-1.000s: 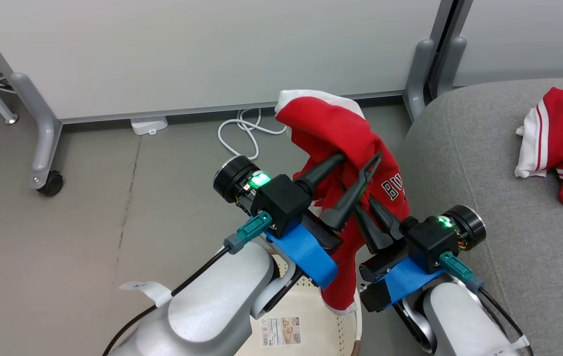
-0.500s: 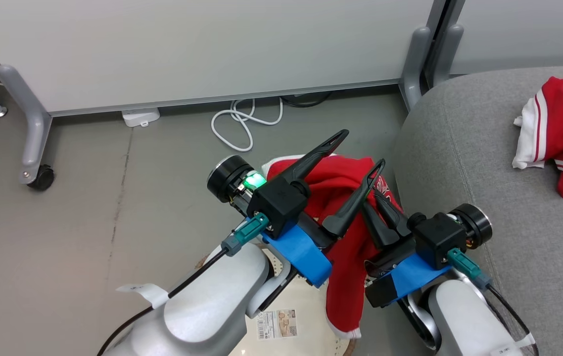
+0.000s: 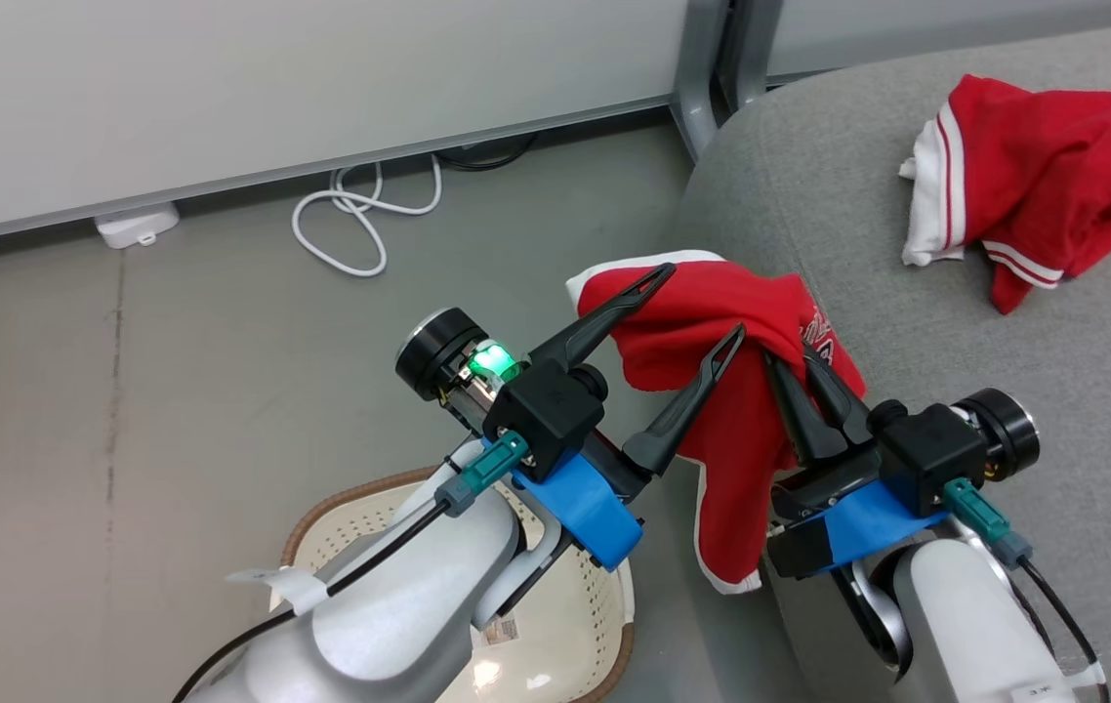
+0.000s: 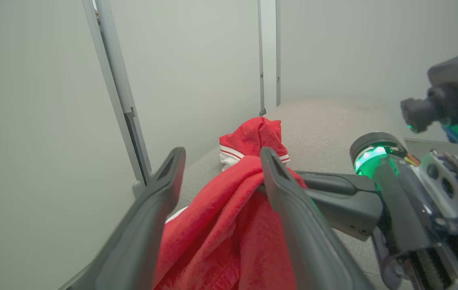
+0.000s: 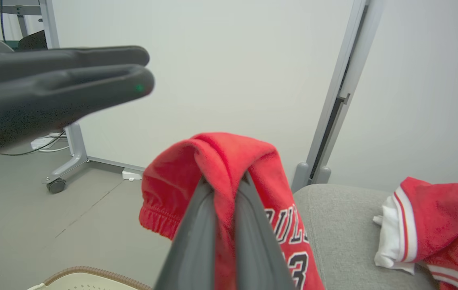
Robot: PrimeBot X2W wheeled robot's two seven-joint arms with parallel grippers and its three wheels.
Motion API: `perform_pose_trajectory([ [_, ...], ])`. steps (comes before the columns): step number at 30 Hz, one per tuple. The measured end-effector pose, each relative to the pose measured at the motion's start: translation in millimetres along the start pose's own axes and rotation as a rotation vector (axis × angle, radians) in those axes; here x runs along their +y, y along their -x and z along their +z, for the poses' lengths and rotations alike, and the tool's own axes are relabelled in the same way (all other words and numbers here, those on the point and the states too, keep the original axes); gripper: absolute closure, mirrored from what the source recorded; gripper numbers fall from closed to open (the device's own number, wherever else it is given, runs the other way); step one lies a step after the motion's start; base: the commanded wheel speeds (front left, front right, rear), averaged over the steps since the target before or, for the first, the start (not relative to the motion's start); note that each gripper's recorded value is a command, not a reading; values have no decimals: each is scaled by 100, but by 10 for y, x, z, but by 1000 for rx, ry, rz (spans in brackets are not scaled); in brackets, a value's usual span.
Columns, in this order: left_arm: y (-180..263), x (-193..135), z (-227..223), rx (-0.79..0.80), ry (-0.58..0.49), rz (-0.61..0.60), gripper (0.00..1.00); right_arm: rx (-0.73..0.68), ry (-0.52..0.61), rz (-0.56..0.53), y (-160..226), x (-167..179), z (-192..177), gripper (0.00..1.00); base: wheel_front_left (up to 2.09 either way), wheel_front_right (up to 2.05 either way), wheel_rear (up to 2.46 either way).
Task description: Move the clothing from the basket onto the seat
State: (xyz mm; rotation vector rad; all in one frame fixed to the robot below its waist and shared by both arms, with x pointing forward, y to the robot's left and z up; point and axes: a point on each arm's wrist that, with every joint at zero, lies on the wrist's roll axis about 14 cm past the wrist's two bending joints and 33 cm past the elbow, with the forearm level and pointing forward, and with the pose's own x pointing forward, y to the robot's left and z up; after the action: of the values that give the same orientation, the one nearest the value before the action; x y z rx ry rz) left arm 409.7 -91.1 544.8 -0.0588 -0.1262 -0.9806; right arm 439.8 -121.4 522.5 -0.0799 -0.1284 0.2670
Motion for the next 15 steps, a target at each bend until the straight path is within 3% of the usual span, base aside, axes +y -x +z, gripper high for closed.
perform_pose_trajectory([
  [15,-294,-418,-225,22,34,-168,0,49,54,-272,568,-835,-60,100,0,0,0],
])
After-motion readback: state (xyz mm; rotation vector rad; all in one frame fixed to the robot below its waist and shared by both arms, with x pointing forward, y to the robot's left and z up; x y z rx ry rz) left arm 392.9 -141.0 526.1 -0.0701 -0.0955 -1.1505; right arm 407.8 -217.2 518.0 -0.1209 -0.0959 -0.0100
